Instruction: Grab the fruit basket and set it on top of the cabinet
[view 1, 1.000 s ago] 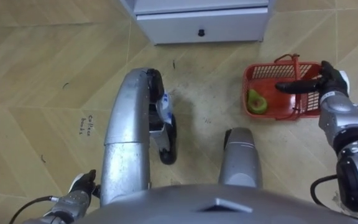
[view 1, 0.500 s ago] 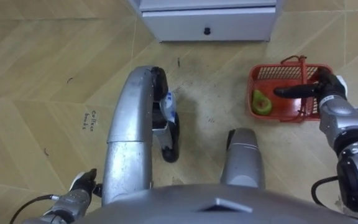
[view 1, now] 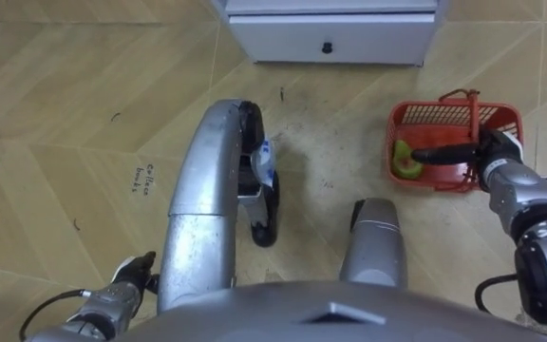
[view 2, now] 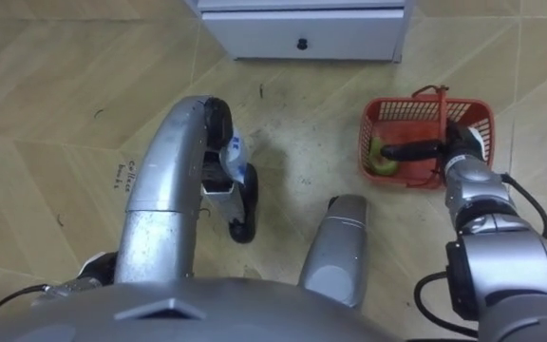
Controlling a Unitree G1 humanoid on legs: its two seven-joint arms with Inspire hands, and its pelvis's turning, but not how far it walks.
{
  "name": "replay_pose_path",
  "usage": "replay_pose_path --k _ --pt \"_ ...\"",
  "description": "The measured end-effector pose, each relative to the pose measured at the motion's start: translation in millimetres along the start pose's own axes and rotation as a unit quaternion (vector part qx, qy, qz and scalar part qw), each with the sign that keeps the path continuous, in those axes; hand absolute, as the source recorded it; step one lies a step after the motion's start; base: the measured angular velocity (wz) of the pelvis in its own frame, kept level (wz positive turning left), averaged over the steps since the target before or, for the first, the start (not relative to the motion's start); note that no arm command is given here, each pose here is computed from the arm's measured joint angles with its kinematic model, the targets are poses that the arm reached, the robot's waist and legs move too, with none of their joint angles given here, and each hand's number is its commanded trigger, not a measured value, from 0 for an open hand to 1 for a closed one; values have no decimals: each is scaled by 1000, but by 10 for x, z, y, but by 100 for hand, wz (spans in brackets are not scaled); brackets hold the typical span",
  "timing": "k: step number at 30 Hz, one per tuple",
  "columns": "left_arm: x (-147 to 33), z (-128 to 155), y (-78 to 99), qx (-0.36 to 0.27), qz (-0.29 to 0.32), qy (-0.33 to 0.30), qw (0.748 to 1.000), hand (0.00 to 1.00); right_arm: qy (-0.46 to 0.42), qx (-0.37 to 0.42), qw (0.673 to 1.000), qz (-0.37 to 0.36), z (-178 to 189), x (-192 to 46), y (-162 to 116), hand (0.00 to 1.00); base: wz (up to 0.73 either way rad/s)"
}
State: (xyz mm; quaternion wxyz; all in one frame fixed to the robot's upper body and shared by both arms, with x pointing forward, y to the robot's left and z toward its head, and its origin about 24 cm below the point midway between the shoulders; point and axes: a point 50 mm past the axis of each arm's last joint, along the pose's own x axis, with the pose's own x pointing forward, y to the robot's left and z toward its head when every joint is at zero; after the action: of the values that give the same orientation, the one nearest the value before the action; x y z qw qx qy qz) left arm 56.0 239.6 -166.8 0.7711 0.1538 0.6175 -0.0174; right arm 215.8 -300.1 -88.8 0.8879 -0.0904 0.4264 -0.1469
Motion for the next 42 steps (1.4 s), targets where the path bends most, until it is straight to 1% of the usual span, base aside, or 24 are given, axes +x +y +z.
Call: replay_pose_path --k 11,26,35,42 --pt "3 21 -3 0 -8 -1 1000 0 5 0 1000 16 -21 -1 23 100 0" --pt "22 217 32 4 -12 -22 1000 0 18 -4 1000 5 -81 -4 10 100 0" --pt "23 238 39 3 -11 -24 1000 0 19 -15 1000 3 -89 -4 27 100 0" --pt "25 300 69 -4 -6 -32 999 0 6 -19 1000 6 -10 3 61 100 0"
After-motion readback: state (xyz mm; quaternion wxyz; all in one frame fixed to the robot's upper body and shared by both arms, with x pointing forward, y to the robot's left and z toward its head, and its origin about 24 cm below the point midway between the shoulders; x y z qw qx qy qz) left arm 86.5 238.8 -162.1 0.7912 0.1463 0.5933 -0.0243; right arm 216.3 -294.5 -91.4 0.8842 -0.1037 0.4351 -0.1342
